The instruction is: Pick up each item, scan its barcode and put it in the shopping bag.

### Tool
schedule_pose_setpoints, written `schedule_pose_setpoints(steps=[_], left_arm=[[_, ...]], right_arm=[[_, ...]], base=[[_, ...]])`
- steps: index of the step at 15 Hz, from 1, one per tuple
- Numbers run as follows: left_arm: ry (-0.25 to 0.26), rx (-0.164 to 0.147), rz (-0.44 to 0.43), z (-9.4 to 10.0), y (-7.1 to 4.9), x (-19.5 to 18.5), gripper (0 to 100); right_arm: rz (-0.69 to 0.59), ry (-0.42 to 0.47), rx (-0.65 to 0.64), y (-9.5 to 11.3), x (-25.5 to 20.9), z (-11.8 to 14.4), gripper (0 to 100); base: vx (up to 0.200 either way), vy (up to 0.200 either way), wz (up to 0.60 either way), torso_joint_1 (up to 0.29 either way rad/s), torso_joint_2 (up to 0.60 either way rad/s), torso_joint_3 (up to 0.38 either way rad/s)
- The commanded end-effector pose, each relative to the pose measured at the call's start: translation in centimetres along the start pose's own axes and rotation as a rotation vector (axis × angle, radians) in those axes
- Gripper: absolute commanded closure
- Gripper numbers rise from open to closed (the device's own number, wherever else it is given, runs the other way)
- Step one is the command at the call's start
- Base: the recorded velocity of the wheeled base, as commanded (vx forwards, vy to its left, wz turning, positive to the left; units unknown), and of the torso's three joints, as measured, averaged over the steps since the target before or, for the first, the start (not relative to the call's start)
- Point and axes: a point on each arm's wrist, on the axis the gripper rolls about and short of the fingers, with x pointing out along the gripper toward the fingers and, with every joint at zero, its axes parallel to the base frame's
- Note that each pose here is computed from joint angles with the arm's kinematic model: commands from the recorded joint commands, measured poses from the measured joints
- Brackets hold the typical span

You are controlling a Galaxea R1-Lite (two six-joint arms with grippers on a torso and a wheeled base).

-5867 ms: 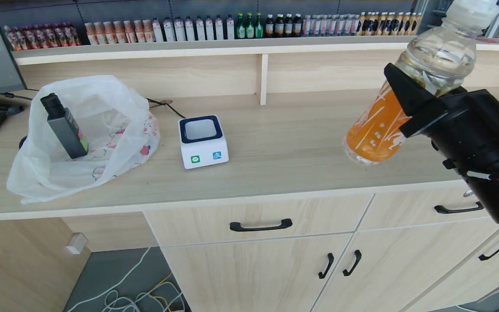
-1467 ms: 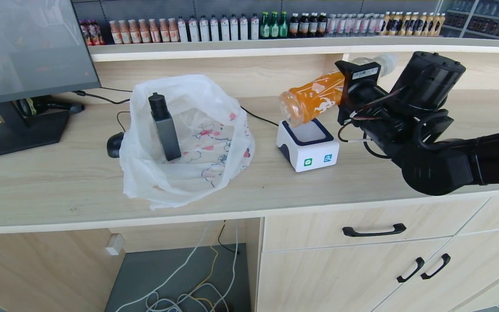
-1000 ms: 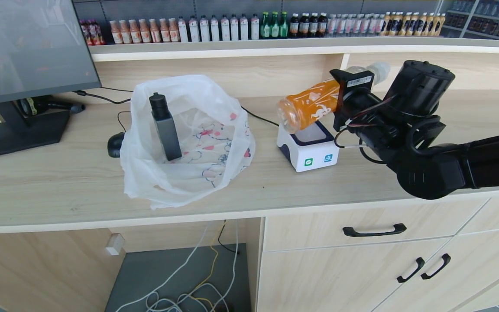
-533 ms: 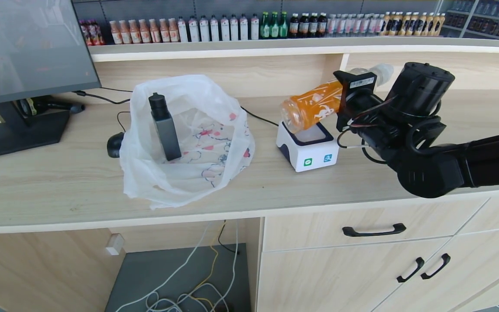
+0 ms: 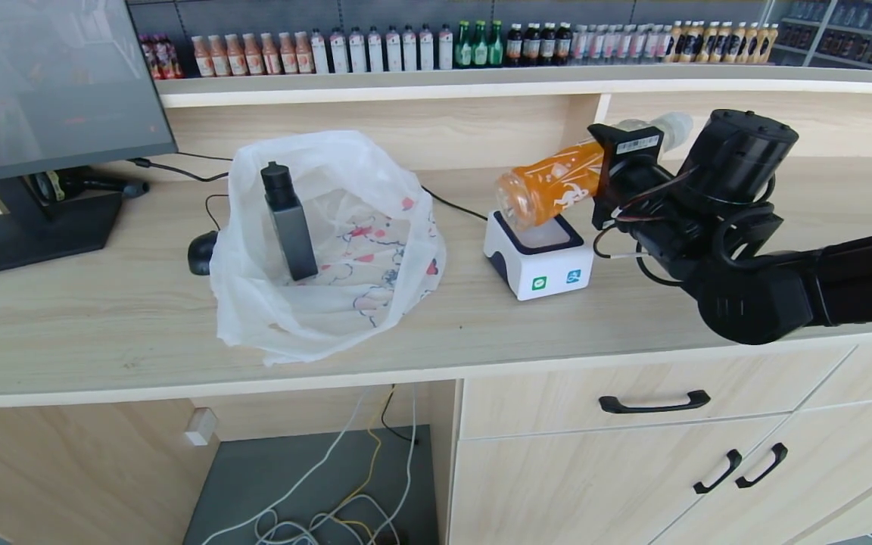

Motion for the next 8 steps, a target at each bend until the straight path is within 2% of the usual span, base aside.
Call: schedule_pose_setpoints(steps=[1,5,7,8], left_arm=[[-0.001,0.0,0.0,0.0,0.0,0.0,0],[-0.001,0.0,0.0,0.0,0.0,0.0,0],[-0.001,0.0,0.0,0.0,0.0,0.0,0],[-0.001,0.0,0.0,0.0,0.0,0.0,0]], right_arm=[[0.006,-0.002,0.002,0.3,-0.1,0.1,100],[0.023,-0.013,-0.008,1.1,-0.3,0.4,100],[0.036,-0.018,-0.046,1.8,-0.8,0.7,100],[0.059,-0.007,-0.107,3.0,-1.6,0.4,100]], base=[[0.0,0.0,0.0,0.0,0.0,0.0],[0.0,0.0,0.0,0.0,0.0,0.0],[0.0,0.0,0.0,0.0,0.0,0.0],[0.0,0.0,0.0,0.0,0.0,0.0]])
